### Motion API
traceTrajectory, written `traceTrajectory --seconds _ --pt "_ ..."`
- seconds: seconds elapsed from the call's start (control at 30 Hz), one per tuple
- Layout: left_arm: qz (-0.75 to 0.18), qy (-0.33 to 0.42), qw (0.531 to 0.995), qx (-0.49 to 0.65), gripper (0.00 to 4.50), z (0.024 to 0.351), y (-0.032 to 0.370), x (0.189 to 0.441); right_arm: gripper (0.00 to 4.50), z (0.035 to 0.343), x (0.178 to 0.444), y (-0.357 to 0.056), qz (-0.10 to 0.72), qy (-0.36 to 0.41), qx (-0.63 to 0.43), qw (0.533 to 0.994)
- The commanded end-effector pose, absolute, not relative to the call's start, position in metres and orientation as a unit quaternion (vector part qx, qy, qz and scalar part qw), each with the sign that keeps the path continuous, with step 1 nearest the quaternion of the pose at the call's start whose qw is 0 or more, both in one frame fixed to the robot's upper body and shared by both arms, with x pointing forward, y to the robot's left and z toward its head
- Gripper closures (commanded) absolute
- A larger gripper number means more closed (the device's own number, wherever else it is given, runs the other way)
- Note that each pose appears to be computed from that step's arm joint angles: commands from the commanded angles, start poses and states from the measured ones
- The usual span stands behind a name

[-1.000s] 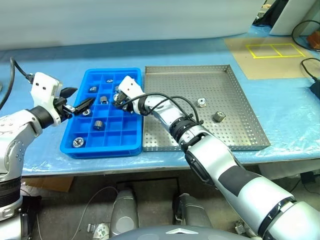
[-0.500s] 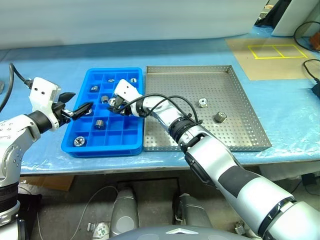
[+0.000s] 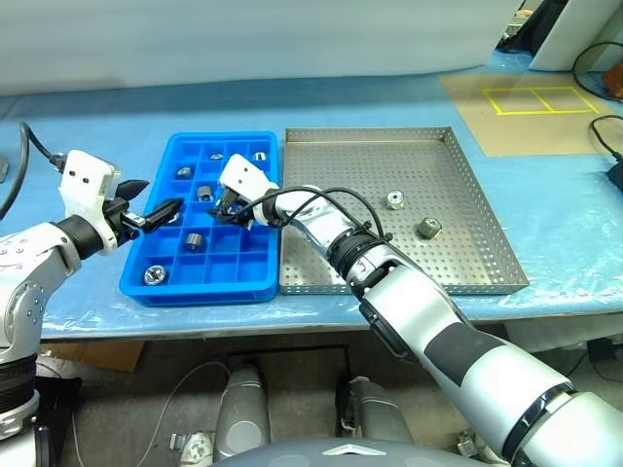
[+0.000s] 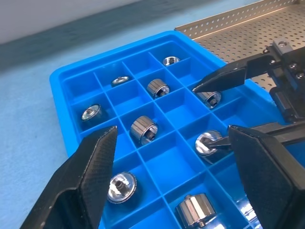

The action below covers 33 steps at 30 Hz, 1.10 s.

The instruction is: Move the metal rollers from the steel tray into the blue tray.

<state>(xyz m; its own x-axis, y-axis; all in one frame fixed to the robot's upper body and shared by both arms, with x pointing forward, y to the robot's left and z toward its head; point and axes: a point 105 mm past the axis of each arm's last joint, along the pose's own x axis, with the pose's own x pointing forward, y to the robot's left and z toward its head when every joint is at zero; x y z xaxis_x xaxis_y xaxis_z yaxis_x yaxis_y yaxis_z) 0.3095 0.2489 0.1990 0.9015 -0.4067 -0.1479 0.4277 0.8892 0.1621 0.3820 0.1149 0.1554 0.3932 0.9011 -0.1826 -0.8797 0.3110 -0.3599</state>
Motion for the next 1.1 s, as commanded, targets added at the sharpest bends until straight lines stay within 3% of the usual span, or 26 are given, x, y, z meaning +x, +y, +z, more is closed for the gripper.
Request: traceTrajectory --seconds 0.03,0.2,0.33,0.4,0.63,0.93,1.1 --pt "-0.233 0.039 0.966 0.101 0.6 0.209 0.24 0.311 1.12 0.191 0.291 0.211 0.668 -0.097 -0.095 0.732" --pt "-0.262 0.039 0.96 0.091 0.6 0.205 0.224 0.32 1.12 0.215 0.333 0.155 0.639 -0.128 -0.084 0.753" --pt "-0.308 0.042 0.947 0.08 0.6 0.196 0.198 0.331 1.12 0.208 0.383 0.053 0.537 -0.131 -0.138 0.822" --pt "-0.331 0.044 0.939 0.081 0.6 0.191 0.185 0.336 1.12 0.198 0.395 0.001 0.484 -0.109 -0.153 0.855" --pt "-0.394 0.04 0.915 0.07 0.6 0.186 0.149 0.354 1.12 0.19 0.395 -0.108 0.337 -0.061 -0.171 0.924" --pt "-0.456 0.034 0.886 0.072 0.6 0.186 0.119 0.366 1.12 0.167 0.388 -0.175 0.221 -0.005 -0.181 0.958" --pt "-0.475 0.035 0.877 0.069 0.6 0.184 0.11 0.366 1.12 0.152 0.371 -0.231 0.163 0.037 -0.185 0.968"
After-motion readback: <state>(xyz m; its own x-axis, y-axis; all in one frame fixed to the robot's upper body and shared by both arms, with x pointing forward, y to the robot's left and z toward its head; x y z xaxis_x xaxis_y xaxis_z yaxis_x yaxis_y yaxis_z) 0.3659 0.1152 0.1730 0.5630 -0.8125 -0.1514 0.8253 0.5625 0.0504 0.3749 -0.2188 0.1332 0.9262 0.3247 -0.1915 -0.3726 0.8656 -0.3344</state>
